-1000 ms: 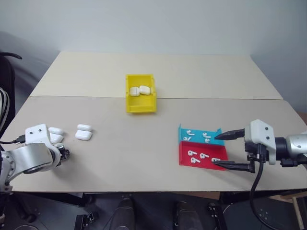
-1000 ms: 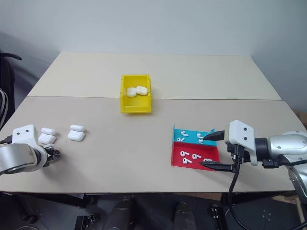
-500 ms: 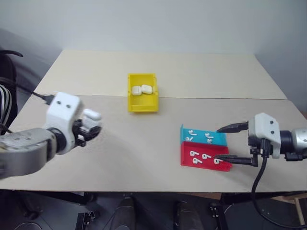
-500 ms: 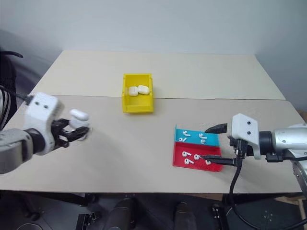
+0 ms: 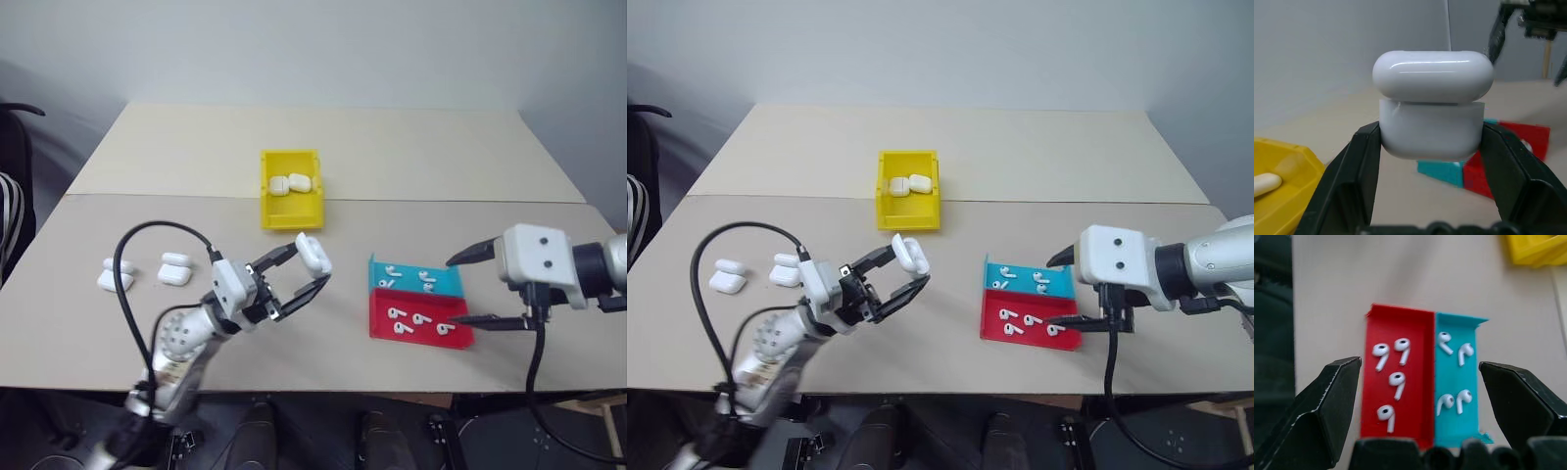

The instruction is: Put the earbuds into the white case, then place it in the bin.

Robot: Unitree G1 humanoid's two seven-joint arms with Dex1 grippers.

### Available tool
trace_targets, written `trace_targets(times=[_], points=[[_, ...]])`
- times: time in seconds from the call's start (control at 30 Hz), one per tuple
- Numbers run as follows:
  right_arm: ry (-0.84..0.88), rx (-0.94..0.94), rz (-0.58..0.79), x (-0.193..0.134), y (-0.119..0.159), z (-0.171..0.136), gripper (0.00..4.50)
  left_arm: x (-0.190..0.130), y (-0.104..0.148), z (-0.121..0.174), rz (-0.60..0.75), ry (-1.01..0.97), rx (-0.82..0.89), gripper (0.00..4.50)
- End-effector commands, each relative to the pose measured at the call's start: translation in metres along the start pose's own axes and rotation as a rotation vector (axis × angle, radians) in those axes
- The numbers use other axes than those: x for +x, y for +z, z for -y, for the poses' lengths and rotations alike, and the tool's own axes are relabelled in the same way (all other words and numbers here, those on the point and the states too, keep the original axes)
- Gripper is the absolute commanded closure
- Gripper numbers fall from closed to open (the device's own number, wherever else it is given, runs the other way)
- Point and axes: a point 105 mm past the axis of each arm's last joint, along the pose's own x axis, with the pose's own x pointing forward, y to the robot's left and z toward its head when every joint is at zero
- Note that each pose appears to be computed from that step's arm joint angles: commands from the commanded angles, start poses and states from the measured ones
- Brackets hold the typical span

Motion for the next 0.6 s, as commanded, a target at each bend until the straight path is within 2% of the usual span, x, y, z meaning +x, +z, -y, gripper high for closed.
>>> trace_targets(times=[0.03, 0.2, 0.37, 0.47, 0.53, 0.57, 0.6], points=[[0.046, -0.019, -0.055, -0.001, 0.002, -0.005, 0.00, 0.001, 0.010, 0.007, 0.116, -0.133, 0.083, 1.76], [0.078, 0.001, -0.159, 0.004, -0.010, -0.003, 0.00, -0.003, 0.005, 0.013, 0.190, -0.288, 0.093, 1.76], [0.102, 0.009, -0.215, 0.018, -0.018, 0.001, 0.00, -0.011, 0.000, 0.023, 0.190, -0.343, 0.047, 1.76], [0.140, -0.003, -0.259, 0.023, -0.025, -0.001, 0.60, -0.013, 0.001, 0.026, 0.193, -0.351, 0.034, 1.76], [0.133, 0.006, -0.273, 0.029, -0.029, 0.001, 1.32, -0.011, 0.003, 0.026, 0.204, -0.337, 0.037, 1.76], [0.125, 0.020, -0.282, 0.032, -0.032, 0.003, 1.54, -0.009, 0.005, 0.026, 0.212, -0.335, 0.041, 1.76], [0.122, 0.027, -0.291, 0.035, -0.035, 0.004, 1.54, -0.009, 0.007, 0.026, 0.216, -0.333, 0.044, 1.76]])
